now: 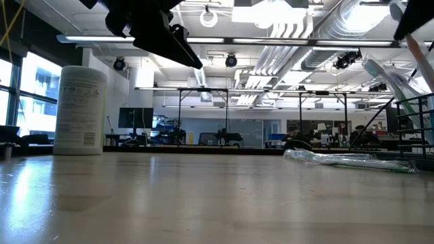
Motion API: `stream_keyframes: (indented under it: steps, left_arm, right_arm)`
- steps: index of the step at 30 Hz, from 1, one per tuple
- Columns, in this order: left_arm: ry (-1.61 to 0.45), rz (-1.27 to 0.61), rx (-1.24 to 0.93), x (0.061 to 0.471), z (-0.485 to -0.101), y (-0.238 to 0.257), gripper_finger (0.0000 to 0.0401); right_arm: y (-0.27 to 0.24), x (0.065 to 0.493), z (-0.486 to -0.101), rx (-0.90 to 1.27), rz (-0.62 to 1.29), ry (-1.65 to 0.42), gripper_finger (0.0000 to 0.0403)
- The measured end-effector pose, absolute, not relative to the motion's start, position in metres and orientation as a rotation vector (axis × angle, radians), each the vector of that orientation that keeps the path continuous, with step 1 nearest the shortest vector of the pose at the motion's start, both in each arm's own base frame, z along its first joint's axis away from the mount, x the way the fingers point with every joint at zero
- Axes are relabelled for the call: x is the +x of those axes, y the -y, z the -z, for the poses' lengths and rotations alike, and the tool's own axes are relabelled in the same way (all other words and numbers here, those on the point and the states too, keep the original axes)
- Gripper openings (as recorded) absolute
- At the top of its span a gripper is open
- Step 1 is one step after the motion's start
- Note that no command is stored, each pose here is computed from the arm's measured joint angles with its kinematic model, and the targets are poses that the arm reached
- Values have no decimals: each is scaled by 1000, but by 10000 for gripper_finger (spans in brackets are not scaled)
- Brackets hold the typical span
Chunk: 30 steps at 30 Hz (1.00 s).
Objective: Pick & Place toothbrushing station
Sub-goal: Put the orange toothbrush into the black mesh organizer
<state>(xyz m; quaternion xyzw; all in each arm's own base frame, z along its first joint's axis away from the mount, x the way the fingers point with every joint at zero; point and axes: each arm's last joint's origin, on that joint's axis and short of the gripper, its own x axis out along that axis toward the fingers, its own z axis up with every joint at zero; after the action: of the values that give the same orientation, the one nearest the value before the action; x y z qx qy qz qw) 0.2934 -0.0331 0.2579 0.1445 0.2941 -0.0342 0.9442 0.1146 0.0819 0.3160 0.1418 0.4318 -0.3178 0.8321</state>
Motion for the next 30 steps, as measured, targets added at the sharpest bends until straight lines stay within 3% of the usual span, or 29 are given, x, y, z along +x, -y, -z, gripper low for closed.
stream_keyframes:
  steps: [21,30]
  left_arm:
    - [-581,67,297,294,-259,33,232]
    - [-582,67,298,294,-259,33,232]
  right_arm:
    - [-92,103,-247,495,717,-757,14]
    - [-93,103,-237,495,732,-767,17]
